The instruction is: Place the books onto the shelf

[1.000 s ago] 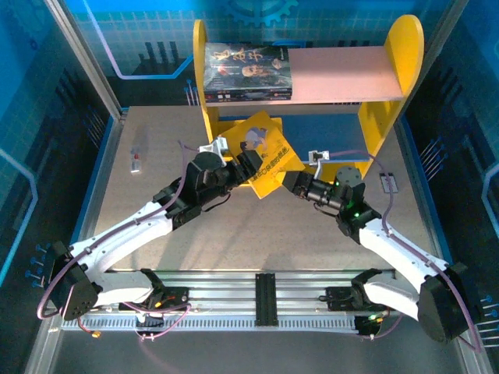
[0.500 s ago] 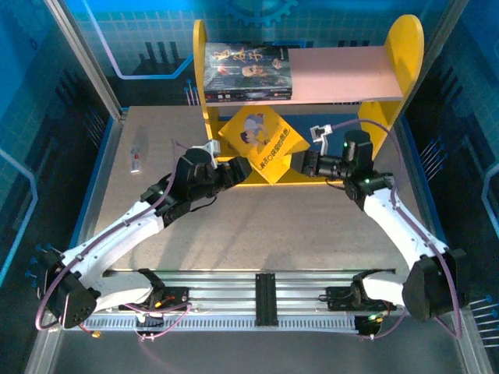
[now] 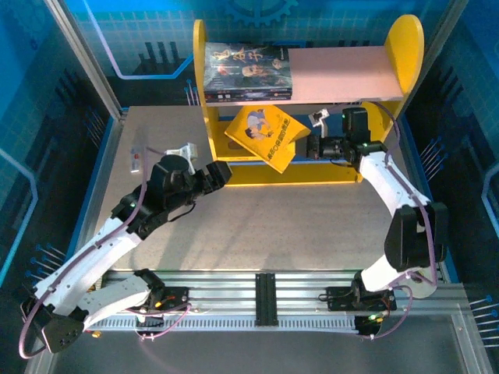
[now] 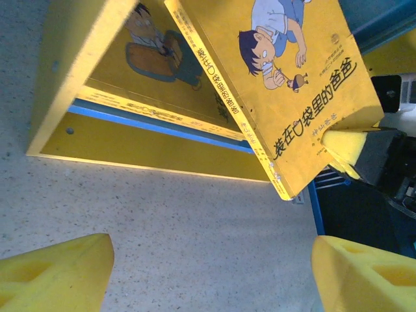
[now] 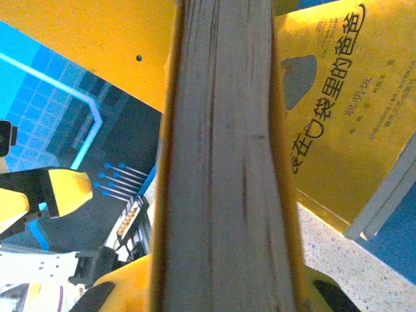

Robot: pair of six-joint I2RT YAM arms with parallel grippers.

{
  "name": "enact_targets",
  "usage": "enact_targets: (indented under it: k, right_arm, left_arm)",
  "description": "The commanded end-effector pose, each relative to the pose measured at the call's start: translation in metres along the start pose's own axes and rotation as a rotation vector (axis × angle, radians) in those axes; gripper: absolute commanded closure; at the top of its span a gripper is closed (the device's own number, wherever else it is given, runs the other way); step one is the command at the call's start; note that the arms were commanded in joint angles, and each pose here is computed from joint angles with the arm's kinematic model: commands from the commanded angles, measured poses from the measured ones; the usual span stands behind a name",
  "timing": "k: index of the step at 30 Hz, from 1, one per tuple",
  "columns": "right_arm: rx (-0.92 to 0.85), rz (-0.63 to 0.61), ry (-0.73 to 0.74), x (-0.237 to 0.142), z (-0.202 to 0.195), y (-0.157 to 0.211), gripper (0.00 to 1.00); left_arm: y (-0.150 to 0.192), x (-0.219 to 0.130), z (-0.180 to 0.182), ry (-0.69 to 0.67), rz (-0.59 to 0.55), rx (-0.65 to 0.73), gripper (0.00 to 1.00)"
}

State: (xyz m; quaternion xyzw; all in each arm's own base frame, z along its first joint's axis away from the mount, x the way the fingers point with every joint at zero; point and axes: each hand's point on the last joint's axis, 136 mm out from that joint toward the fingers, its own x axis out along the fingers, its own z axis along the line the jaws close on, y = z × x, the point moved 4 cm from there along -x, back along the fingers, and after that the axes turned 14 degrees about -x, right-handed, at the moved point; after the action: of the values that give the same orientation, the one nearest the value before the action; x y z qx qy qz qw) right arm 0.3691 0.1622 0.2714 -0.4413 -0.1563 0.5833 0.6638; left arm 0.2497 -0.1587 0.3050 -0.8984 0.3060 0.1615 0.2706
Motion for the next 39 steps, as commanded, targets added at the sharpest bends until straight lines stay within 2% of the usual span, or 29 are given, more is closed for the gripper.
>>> enact_targets:
  k: [1, 14, 22, 25, 32, 39]
  right_arm:
    - [-0.096, -0.006, -0.109, 0.0, 0.007, -0.017, 0.97]
    - [-0.104, 0.114, -0.148, 0.012, -0.011, -0.014, 0.94]
    - [-0.063, 0.14, -0.051, 0.021, -0.038, -0.018, 0.88]
    - [-0.048, 0.136, -0.004, 0.023, -0.047, -0.019, 0.79]
    - [-0.001, 0.108, 0.114, 0.024, -0.065, -0.019, 0.48]
    - [0.055, 0.091, 0.229, 0.02, -0.073, -0.003, 0.33]
  left_arm:
    - [0.0, -0.002, 0.021, -0.08, -0.01, 0.026, 0.19]
    - [-0.006, -0.003, 0.034, -0.108, -0.019, 0.001, 0.18]
    - [-0.007, -0.002, 0.035, -0.107, -0.018, -0.007, 0.18]
    - [-0.008, -0.003, 0.036, -0.11, -0.022, -0.008, 0.18]
    - [-0.009, -0.005, 0.037, -0.111, -0.027, -0.012, 0.18]
    - [-0.009, -0.003, 0.038, -0.111, -0.025, -0.013, 0.18]
